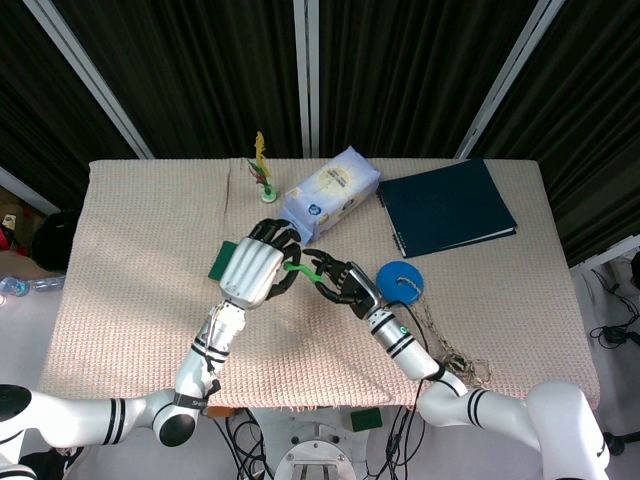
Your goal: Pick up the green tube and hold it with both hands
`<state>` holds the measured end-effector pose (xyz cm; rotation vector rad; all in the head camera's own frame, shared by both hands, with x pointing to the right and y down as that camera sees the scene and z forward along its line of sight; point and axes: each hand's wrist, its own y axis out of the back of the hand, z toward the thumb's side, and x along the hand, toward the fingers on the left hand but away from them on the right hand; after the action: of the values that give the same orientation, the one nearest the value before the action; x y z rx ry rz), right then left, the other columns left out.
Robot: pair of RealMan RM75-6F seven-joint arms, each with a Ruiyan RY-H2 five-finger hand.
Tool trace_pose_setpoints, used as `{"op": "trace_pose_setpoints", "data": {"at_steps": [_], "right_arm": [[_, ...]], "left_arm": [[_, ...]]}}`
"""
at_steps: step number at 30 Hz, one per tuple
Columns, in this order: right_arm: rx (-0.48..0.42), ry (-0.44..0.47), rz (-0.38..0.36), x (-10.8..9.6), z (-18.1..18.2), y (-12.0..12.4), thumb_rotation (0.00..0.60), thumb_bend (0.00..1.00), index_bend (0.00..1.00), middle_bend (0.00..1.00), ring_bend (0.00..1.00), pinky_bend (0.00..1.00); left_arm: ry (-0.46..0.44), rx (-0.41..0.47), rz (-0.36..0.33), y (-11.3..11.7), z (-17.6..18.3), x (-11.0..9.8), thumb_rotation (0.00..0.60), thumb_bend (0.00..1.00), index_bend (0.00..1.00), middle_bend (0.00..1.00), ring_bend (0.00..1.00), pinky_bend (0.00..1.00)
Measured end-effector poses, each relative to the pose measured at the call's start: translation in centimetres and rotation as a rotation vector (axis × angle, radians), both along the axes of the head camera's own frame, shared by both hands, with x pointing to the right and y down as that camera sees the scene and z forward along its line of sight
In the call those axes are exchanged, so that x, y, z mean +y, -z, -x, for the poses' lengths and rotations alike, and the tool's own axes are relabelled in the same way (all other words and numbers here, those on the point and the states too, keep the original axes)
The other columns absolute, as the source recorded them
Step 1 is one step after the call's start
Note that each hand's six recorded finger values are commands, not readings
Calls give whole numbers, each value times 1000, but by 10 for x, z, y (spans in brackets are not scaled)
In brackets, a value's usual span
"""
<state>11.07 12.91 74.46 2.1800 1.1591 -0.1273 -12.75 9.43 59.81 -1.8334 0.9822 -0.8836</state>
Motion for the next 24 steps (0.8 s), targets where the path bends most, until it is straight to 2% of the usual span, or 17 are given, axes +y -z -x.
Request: {"op": "trace_pose_setpoints", "data": {"at_steps": [12,24], "right_arm": [[162,-20,-157,-1,-12,11,600,377,607,125,0,0],[373,-63,-333,-6,-28,25,600,383,607,114,0,0]], "left_arm": [[9,48,36,-7,3,4,600,388,589,359,224,236],[25,89,58,-18,8,8,600,388,594,359,224,236]]}}
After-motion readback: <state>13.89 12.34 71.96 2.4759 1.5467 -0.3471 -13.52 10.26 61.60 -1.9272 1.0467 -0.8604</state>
